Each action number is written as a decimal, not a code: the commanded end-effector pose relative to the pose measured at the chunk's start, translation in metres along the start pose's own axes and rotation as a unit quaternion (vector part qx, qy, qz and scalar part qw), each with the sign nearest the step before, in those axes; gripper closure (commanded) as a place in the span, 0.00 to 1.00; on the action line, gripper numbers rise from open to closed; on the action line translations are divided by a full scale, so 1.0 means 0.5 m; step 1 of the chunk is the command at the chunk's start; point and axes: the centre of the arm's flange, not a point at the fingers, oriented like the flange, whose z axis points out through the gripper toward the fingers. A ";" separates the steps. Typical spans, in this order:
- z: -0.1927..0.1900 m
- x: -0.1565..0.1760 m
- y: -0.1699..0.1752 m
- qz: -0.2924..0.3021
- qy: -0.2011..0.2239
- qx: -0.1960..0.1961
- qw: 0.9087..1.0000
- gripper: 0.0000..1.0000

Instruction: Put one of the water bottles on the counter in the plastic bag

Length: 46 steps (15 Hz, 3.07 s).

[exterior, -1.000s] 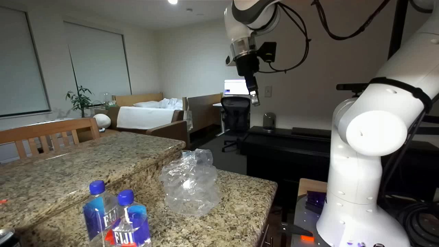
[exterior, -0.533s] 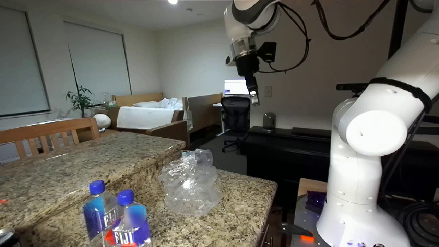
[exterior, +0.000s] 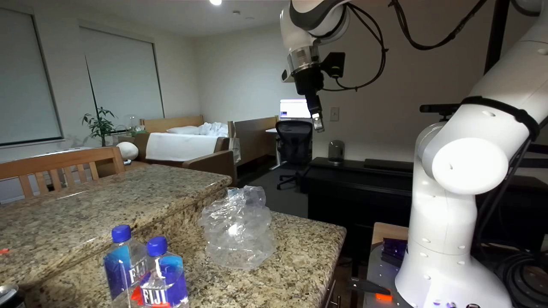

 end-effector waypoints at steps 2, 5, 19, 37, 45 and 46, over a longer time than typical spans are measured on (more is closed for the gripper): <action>0.000 0.000 0.000 0.000 0.000 0.000 1.000 0.00; 0.000 0.000 0.000 0.000 0.000 0.000 1.000 0.00; -0.014 0.024 -0.008 -0.002 0.025 -0.021 0.999 0.00; -0.006 0.279 -0.311 -0.186 0.226 -0.087 0.952 0.00; 0.003 0.297 -0.328 -0.199 0.227 -0.076 0.950 0.00; 0.003 0.297 -0.328 -0.199 0.227 -0.076 0.950 0.00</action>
